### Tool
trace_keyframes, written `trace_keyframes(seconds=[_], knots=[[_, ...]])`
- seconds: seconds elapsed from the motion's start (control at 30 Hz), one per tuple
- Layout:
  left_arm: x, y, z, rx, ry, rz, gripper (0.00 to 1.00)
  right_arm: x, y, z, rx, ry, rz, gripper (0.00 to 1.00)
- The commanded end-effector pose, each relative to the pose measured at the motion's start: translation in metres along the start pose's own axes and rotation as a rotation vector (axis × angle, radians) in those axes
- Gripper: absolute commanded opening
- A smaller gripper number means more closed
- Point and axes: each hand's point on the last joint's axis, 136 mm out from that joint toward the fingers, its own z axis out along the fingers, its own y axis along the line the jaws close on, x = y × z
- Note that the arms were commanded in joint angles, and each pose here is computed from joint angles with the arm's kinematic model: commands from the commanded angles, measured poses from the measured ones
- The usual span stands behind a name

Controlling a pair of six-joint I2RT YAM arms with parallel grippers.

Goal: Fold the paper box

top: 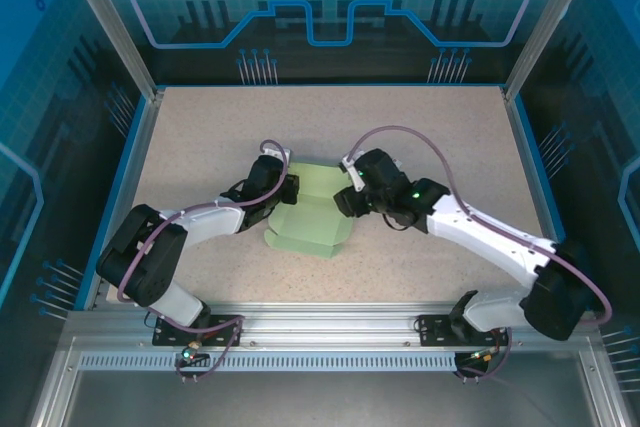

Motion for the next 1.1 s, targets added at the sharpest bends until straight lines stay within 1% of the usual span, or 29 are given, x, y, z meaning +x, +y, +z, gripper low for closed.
trace_keyframes(seconds=[0.0,0.07,0.17,0.3,0.33,0.4,0.5,0.63,0.77,0.93,1.07], knots=[[-0.017,-0.01,-0.01,0.025,-0.035,-0.023,0.14,0.0,-0.024,-0.028,0.031,0.001,-0.045,0.56],[-0.017,-0.01,-0.012,0.027,-0.035,-0.027,0.14,0.003,-0.043,-0.035,0.039,-0.011,0.008,0.56],[-0.019,-0.011,-0.013,0.033,-0.035,-0.029,0.14,0.011,-0.075,-0.04,0.041,-0.043,0.153,0.56],[-0.02,-0.013,-0.016,0.042,-0.033,-0.041,0.14,0.031,-0.11,-0.025,0.043,-0.04,0.344,0.56],[-0.021,-0.014,-0.016,0.045,-0.036,-0.044,0.14,0.043,-0.116,-0.018,0.046,-0.02,0.381,0.56],[-0.02,-0.015,-0.017,0.051,-0.034,-0.05,0.14,0.054,-0.122,-0.007,0.042,-0.006,0.427,0.55],[-0.021,-0.017,-0.018,0.06,-0.027,-0.055,0.14,0.063,-0.12,0.011,0.003,0.014,0.438,0.56],[-0.02,-0.017,-0.023,0.065,-0.031,-0.063,0.14,0.056,-0.098,0.034,-0.148,-0.003,0.413,0.54],[-0.019,-0.017,-0.027,0.068,-0.029,-0.072,0.14,0.039,-0.079,0.041,-0.236,-0.052,0.354,0.54],[-0.019,-0.015,-0.035,0.066,-0.032,-0.082,0.14,0.02,-0.055,0.044,-0.367,-0.088,0.3,0.51],[-0.018,-0.013,-0.038,0.056,-0.026,-0.077,0.14,0.019,-0.038,0.042,-0.411,-0.082,0.241,0.52]])
